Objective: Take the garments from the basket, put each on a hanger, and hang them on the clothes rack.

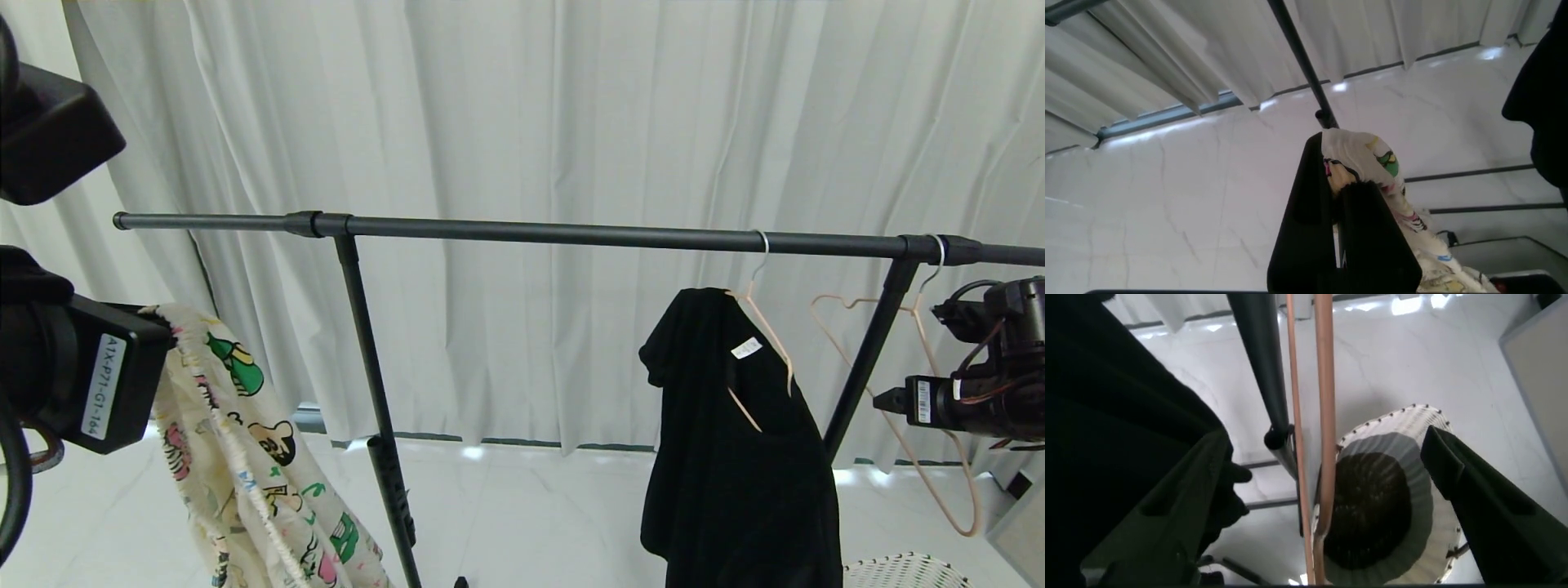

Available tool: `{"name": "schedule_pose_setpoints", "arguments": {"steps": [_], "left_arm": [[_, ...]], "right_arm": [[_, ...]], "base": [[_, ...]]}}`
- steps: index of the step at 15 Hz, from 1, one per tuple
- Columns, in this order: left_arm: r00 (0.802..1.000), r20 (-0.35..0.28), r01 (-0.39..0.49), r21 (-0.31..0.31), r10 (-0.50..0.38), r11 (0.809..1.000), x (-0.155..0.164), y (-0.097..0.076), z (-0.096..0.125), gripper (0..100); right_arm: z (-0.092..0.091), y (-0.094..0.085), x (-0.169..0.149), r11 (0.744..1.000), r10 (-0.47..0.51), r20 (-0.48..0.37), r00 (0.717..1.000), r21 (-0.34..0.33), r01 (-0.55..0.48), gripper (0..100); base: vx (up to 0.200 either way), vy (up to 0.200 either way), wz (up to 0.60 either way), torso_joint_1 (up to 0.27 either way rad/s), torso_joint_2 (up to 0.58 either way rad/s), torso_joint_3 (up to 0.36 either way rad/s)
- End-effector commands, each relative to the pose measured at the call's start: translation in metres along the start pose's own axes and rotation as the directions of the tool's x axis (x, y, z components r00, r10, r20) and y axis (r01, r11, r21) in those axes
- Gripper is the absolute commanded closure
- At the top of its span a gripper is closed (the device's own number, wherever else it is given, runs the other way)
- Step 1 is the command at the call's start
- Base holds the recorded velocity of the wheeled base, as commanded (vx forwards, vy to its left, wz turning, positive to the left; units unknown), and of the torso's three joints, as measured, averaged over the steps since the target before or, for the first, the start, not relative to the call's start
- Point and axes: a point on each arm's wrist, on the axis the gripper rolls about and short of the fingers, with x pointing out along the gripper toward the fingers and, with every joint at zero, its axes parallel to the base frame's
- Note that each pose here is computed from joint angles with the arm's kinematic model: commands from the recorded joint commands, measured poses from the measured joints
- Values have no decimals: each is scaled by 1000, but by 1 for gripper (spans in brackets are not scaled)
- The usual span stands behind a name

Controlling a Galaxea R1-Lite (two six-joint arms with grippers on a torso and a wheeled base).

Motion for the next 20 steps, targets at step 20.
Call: {"name": "schedule_pose_setpoints", "arguments": {"steps": [20], "left_arm": [[999, 30, -9, -18, 10, 1000, -7, 5, -2, 100]], "right_arm": [[10, -7, -68, 999, 30, 233, 972, 19, -35, 100]], "base": [[0, 0, 0, 0, 0, 0]]}}
